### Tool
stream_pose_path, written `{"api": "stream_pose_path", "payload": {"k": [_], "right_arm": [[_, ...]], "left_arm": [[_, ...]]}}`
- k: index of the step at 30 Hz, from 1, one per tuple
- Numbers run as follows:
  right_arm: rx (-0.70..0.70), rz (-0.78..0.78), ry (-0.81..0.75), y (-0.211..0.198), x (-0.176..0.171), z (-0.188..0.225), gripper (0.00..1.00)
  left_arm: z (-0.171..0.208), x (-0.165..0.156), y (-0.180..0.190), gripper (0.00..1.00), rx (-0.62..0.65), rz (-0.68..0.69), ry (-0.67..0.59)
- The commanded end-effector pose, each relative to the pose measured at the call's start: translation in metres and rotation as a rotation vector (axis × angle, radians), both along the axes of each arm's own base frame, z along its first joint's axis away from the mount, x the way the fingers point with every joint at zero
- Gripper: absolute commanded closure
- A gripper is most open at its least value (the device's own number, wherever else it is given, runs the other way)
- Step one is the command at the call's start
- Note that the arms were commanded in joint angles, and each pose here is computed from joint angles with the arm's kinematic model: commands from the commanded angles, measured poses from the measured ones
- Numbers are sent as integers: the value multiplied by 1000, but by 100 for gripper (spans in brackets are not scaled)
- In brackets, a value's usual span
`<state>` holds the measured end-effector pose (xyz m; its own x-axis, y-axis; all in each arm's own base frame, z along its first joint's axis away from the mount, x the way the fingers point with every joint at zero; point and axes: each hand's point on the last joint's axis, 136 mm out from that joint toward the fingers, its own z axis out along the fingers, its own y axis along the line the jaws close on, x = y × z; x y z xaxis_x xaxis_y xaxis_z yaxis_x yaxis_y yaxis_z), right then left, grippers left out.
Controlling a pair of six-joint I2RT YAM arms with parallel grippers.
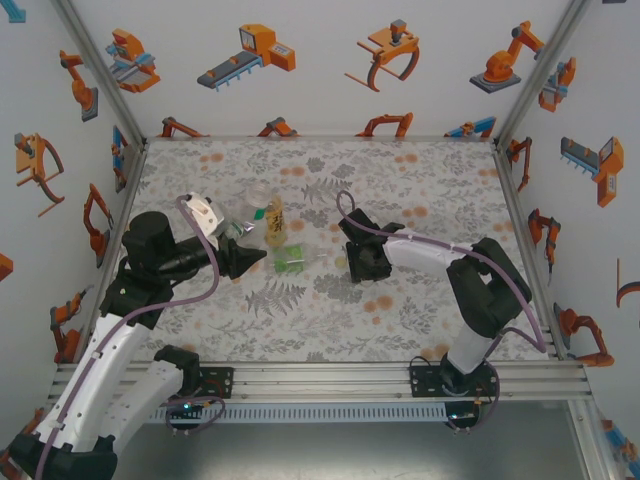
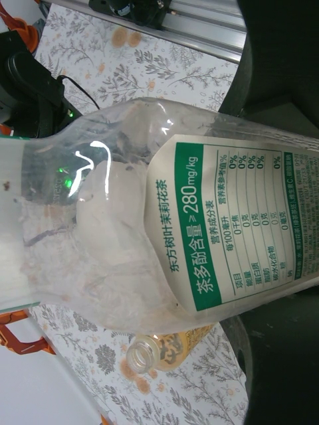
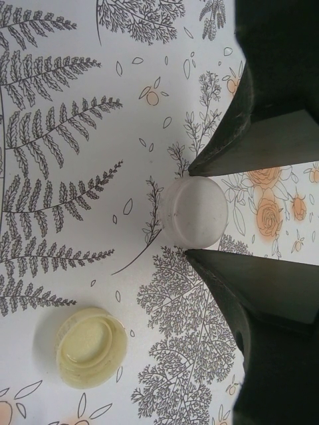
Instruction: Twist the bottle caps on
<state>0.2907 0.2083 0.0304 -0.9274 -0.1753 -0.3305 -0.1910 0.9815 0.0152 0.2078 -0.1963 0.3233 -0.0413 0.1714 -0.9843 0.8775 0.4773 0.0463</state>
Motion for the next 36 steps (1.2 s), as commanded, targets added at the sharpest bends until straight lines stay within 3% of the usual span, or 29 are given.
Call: {"api": "stream_pose_path", "payload": {"k": [1, 20, 29, 36], "right_arm": [[-23, 10, 5, -3, -5, -8, 53], [-30, 16, -2, -5, -4, -7, 58], [29, 48, -86, -3, -3, 28, 67], [17, 82, -10, -4, -17, 14, 67]], "left_arm": [[6, -1, 2, 97, -12, 7, -15], [3, 1, 1, 97, -8, 3, -6], [-3, 3, -4, 97, -1, -17, 24], [-5, 3, -6, 96, 6, -24, 32]]}}
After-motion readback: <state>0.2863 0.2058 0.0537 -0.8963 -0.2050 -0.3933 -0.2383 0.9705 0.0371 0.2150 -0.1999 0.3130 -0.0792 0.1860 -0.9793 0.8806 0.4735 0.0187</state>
